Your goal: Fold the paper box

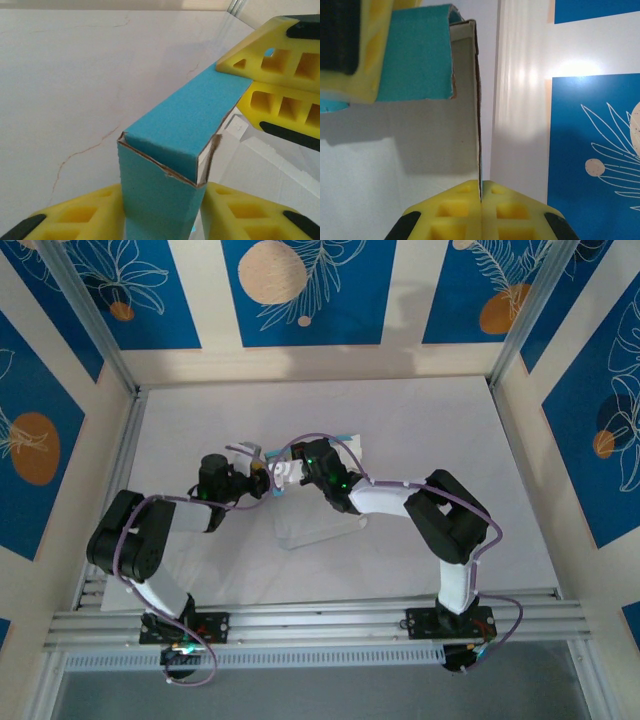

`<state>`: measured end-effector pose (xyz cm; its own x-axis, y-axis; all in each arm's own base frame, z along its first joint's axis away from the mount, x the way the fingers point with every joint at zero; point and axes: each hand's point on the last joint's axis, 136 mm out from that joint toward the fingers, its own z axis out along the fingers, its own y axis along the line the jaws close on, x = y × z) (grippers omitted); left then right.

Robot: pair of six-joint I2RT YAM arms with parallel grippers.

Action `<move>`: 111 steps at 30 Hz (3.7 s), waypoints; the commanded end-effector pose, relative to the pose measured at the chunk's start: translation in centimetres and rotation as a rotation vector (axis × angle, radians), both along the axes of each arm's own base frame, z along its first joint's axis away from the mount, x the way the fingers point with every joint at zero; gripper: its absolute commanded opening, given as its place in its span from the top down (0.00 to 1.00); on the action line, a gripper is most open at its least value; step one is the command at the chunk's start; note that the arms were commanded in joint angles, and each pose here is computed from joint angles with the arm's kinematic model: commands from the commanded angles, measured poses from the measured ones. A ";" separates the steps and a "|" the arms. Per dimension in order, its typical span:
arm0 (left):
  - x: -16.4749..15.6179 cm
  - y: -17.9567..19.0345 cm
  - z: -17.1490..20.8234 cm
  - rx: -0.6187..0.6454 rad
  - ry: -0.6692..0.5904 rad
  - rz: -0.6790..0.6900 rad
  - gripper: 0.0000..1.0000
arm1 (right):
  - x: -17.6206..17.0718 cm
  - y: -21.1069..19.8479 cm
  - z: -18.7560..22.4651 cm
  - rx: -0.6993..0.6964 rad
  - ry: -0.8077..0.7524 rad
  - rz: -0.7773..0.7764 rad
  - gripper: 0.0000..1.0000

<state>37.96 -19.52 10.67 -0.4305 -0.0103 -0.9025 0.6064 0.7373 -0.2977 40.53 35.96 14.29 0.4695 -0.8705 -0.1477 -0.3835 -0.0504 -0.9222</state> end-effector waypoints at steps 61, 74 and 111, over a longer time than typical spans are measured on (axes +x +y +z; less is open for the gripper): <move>3.4 -1.7 3.6 0.385 -0.566 0.487 0.88 | -5.9 5.2 -2.4 0.043 0.070 -0.044 1.00; 3.5 -2.6 3.6 0.345 -0.555 0.472 0.84 | -6.0 5.3 -2.5 0.031 0.126 -0.050 1.00; -0.3 -7.4 3.3 0.135 -0.461 0.373 1.00 | -9.8 -2.7 0.2 0.109 0.282 0.002 0.43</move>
